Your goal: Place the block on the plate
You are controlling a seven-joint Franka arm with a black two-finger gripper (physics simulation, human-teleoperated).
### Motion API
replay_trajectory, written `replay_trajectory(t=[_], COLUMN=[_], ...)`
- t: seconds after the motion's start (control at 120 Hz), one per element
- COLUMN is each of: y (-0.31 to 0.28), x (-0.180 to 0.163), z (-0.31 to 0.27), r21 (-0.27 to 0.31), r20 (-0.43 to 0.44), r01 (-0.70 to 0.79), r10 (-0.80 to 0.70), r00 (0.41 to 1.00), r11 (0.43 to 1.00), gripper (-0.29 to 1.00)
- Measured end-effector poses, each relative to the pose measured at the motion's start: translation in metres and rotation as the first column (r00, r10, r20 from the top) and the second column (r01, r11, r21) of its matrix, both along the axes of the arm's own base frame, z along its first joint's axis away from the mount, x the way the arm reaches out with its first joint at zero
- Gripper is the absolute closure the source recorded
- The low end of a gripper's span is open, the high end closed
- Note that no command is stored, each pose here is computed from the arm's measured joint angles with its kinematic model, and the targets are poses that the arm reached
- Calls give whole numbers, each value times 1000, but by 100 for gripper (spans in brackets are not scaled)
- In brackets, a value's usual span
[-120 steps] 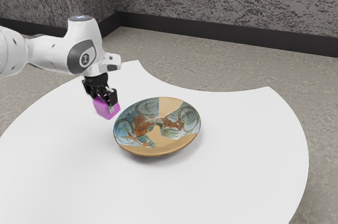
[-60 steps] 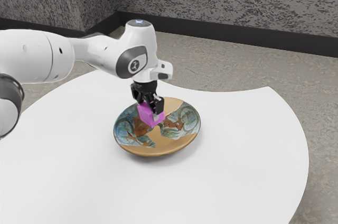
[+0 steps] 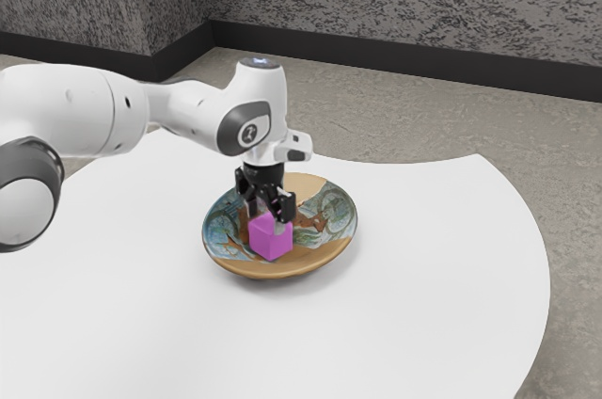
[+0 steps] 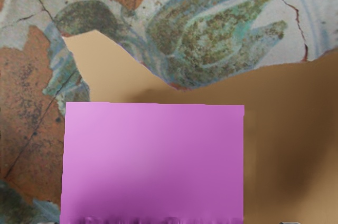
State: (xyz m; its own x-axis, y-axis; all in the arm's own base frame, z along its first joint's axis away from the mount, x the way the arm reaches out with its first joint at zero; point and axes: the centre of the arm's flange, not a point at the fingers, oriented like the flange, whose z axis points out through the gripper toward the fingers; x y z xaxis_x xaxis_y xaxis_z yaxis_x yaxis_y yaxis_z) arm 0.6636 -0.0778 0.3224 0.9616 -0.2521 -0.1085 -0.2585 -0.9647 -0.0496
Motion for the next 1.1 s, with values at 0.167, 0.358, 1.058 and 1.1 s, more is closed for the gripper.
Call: replay_trajectory(t=[0.167,0.358,1.058,1.1], y=[0,-4,21,28], x=[1,-1,-26,-28], z=[11,37,196,203], r21=[0,-2,2,6], r20=[14,46,137,138], r01=[-5,-2,-6,-16], r10=[5,2,5,15], r00=[1000,999,991,990], r11=[1000,1000,1000,1000], gripper=[7,3,0,0])
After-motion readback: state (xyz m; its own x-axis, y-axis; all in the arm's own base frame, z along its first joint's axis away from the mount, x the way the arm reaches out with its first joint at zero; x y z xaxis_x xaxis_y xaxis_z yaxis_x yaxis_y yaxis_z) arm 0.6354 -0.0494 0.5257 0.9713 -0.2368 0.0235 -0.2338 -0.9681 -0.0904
